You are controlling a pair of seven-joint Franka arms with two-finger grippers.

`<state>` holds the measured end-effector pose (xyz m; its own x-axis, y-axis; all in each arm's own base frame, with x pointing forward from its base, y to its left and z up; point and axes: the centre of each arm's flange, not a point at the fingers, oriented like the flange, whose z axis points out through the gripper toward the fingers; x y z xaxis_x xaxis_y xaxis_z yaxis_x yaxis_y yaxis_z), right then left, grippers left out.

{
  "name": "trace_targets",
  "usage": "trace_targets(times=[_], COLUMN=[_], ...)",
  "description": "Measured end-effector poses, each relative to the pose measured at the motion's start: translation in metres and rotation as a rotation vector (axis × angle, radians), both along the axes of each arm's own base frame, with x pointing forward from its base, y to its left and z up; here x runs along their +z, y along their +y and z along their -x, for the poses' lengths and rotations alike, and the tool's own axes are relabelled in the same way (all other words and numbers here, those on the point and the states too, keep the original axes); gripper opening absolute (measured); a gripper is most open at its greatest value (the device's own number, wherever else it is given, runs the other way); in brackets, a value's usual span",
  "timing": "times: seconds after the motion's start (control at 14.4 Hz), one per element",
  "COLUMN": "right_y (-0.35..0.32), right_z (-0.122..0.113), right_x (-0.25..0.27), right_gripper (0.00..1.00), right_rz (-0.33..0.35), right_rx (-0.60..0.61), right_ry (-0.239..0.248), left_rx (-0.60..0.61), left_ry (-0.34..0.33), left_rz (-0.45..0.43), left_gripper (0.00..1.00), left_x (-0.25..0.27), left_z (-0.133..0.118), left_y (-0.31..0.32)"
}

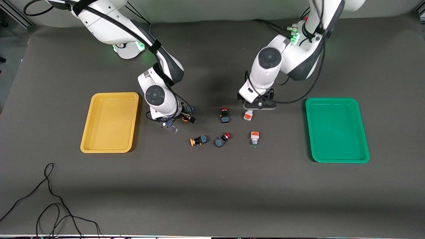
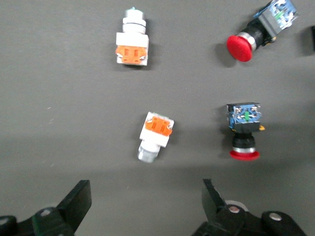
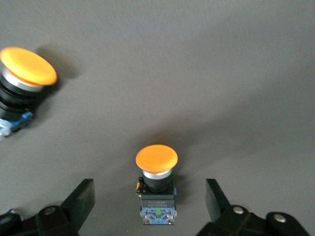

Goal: Place green and yellow buttons in trays
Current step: 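Reach the right gripper to a yellow button while the left gripper reaches a white button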

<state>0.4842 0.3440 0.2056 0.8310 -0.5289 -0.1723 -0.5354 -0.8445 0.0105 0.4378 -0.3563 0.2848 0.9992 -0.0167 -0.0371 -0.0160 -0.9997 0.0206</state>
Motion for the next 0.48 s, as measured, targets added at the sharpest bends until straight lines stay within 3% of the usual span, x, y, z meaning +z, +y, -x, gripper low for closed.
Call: trace_targets(times=[0.21,0.48], right_y=[0.01,0.014], right_z=[0.019,0.029], right_x=[-0.013,-0.04], right_gripper=[1.0,0.99], right_rz=[0.031,0.023], right_rx=[-0.005,-0.035], right_ry=[-0.028,-0.052], left_rx=[-0.036,-0.063], left_ry=[-0.011,-0.023], left_rz=[-0.007,-0.009], left_gripper=[1.0,1.0], left_x=[-0.047,-0.083], left_z=[-0.002,-0.004], left_y=[-0.003,-0.003])
